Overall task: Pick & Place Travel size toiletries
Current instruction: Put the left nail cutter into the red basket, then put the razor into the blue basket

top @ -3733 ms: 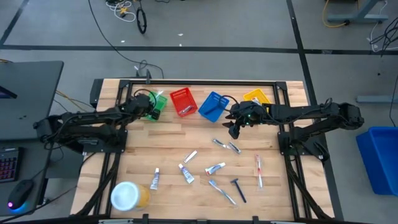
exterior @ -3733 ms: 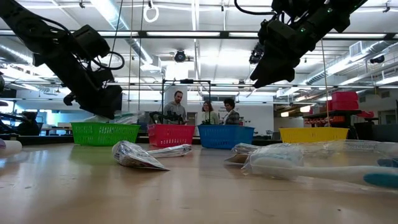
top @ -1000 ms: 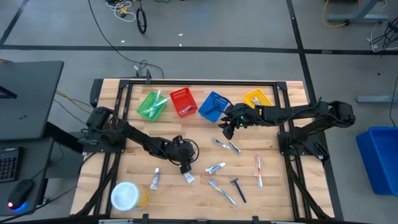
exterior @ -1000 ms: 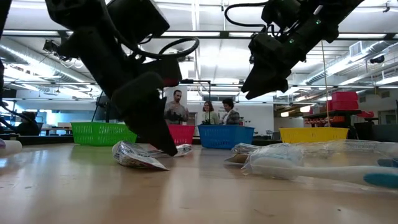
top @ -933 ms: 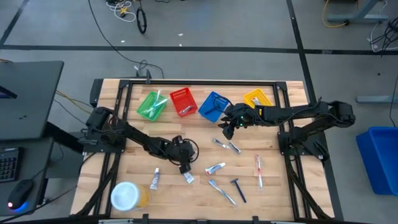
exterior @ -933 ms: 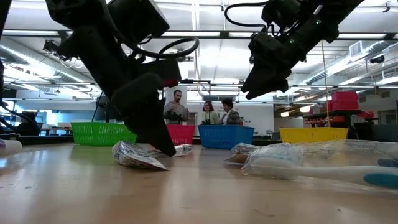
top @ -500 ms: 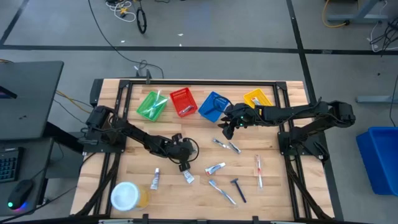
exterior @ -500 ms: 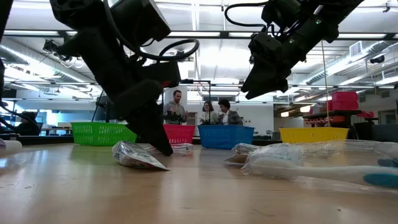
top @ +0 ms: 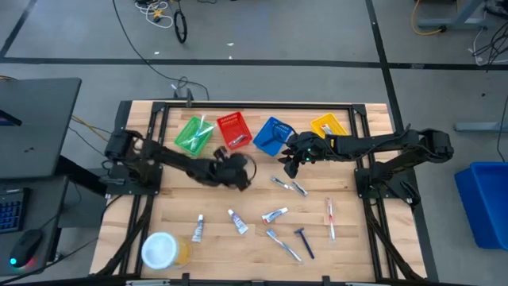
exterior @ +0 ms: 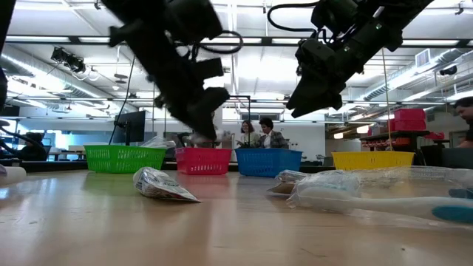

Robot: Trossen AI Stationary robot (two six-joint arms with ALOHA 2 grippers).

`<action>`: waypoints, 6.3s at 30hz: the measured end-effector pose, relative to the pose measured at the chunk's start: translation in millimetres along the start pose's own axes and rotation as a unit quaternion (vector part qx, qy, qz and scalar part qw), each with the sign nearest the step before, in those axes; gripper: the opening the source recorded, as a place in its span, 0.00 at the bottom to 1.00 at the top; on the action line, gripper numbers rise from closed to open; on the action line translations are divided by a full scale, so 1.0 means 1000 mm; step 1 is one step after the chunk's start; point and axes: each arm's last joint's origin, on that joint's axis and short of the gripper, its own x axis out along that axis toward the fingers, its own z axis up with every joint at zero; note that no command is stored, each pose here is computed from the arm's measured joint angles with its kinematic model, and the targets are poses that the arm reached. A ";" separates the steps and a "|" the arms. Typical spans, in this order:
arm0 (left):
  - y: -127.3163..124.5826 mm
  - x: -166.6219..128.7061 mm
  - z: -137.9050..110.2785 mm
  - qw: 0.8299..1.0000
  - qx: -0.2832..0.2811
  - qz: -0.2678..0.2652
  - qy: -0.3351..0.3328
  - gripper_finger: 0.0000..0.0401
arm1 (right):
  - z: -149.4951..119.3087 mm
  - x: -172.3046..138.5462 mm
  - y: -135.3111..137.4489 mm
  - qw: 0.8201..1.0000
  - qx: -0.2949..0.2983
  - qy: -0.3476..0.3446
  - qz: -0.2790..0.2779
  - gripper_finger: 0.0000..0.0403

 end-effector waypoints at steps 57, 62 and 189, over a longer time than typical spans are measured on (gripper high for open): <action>0.161 0.094 0.019 0.997 -0.008 -0.061 0.054 0.29 | -0.027 0.011 -0.008 0.999 -0.020 -0.035 0.032 0.41; 0.159 0.094 0.022 0.997 -0.015 -0.063 0.041 0.32 | -0.027 0.011 -0.008 0.999 -0.020 -0.035 0.032 0.41; 0.078 -0.026 0.055 0.983 -0.041 -0.136 -0.116 0.13 | 0.060 0.045 -0.047 0.941 -0.321 -0.051 -0.094 0.16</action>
